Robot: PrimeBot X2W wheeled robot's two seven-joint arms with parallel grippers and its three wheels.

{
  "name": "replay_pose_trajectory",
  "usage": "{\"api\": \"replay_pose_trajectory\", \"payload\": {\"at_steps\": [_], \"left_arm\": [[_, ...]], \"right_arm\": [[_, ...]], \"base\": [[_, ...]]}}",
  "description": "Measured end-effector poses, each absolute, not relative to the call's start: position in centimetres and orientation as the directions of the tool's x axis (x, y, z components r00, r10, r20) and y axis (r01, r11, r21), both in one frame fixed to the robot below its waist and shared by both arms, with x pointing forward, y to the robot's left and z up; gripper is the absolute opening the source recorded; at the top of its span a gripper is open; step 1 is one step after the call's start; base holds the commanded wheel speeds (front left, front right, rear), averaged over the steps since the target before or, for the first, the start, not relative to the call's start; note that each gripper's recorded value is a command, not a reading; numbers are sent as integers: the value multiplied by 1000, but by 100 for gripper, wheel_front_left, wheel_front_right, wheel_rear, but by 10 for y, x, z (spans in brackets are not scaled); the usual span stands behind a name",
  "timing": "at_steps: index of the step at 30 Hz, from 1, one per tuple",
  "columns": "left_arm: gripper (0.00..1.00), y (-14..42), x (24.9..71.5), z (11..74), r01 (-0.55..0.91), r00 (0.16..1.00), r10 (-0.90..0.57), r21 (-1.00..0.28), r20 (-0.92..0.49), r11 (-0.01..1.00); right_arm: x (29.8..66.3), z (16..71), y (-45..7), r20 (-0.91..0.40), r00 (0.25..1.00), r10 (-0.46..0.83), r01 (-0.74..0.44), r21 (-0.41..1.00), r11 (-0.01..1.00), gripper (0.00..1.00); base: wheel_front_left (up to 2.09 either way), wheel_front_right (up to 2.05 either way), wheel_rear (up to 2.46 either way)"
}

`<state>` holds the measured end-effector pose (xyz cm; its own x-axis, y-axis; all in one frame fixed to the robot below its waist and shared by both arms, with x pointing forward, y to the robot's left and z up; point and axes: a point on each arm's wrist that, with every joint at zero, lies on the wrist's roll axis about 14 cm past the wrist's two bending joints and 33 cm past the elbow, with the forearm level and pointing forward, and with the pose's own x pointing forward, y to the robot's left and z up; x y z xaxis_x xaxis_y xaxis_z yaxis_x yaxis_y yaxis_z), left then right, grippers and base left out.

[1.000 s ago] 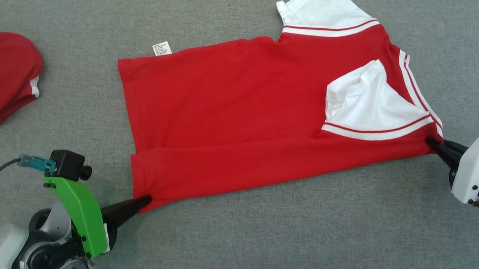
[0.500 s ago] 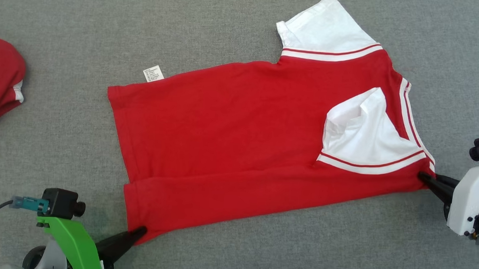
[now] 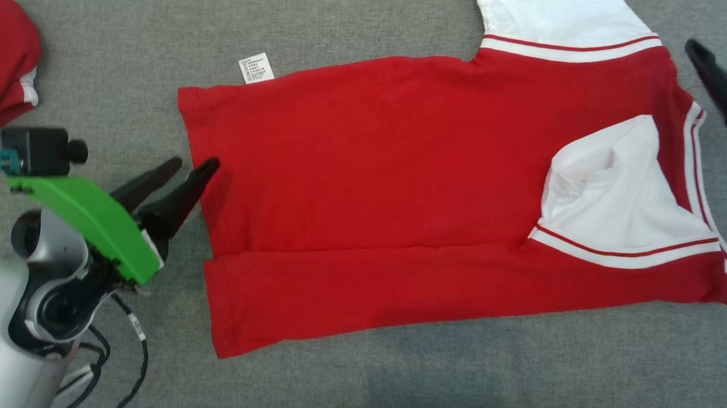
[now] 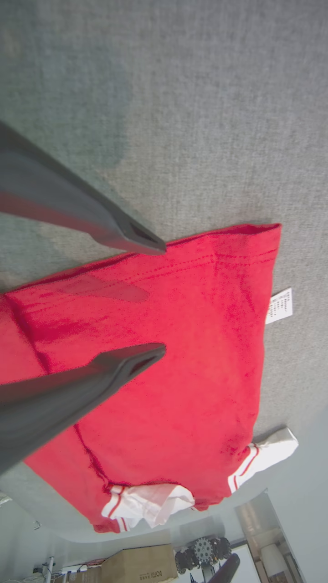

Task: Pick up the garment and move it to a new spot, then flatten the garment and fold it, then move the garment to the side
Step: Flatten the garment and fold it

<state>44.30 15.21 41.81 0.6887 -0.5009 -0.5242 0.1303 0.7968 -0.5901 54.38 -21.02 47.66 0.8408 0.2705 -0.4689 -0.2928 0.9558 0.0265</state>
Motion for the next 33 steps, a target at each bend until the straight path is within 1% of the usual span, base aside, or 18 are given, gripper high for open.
{"api": "replay_pose_trajectory", "payload": {"at_steps": [5, 7, 10, 13, 16, 22, 23, 24, 25, 26, 27, 28, 29, 30, 31, 32, 33], "left_arm": [[100, 153, 485, 398, 112, 699, -458, -548, -550, 829], [100, 159, 500, 390, 91, 716, -426, -531, -553, 843], [100, 159, 513, 377, 75, 718, -425, -546, -551, 834], [100, 160, 519, 366, 77, 713, -424, -540, -558, 838], [100, 160, 519, 360, 83, 707, -437, -550, -555, 831], [100, 157, 513, 359, 93, 686, -476, -582, -551, 808], [100, 156, 511, 360, 100, 678, -485, -584, -552, 805], [100, 154, 509, 361, 107, 671, -493, -586, -554, 803], [100, 152, 508, 361, 111, 665, -503, -593, -552, 798], [100, 150, 506, 362, 116, 659, -512, -599, -550, 792], [100, 149, 504, 363, 119, 655, -519, -603, -550, 789], [100, 148, 502, 363, 124, 649, -524, -603, -552, 788], [100, 147, 501, 364, 130, 644, -528, -601, -554, 788], [73, 146, 500, 363, 134, 640, -530, -599, -555, 789], [33, 145, 500, 363, 138, 638, -533, -599, -556, 789], [0, 145, 500, 364, 143, 640, -533, -595, -554, 791], [0, 144, 500, 364, 146, 642, -531, -591, -554, 793]], "right_arm": [[606, 473, -184, -428, 859, 280, -308, 4, 951, 100], [625, 462, -170, -435, 852, 291, -329, -13, 944, 100], [648, 439, -153, -448, 840, 305, -333, 17, 943, 100], [662, 410, -143, -481, 822, 305, -332, 31, 943, 100], [666, 380, -129, -519, 792, 321, -345, 52, 937, 100], [678, 360, -114, -531, 773, 346, -365, 74, 928, 100], [679, 359, -113, -533, 771, 349, -365, 79, 927, 65], [679, 358, -113, -533, 770, 350, -366, 81, 927, 42], [679, 359, -113, -534, 768, 353, -367, 84, 926, 28], [678, 359, -113, -535, 767, 355, -368, 87, 926, 7], [678, 359, -113, -538, 764, 356, -369, 88, 925, 7], [677, 360, -112, -539, 762, 359, -371, 91, 924, 0], [676, 361, -111, -540, 759, 364, -374, 96, 923, 0], [674, 362, -110, -541, 755, 370, -377, 102, 920, 0], [673, 363, -109, -537, 755, 376, -378, 112, 919, 0], [672, 364, -109, -533, 757, 378, -376, 118, 919, 0], [671, 366, -110, -528, 760, 379, -375, 121, 919, 0]], "base": [[0, 0, 0], [0, 0, 0], [0, 0, 0], [0, 0, 0], [0, 0, 0], [0, 0, 0], [0, 0, 0], [0, 0, 0], [0, 0, 0], [0, 0, 0], [0, 0, 0], [0, 0, 0], [0, 0, 0], [0, 0, 0], [0, 0, 0], [0, 0, 0], [0, 0, 0]]}}
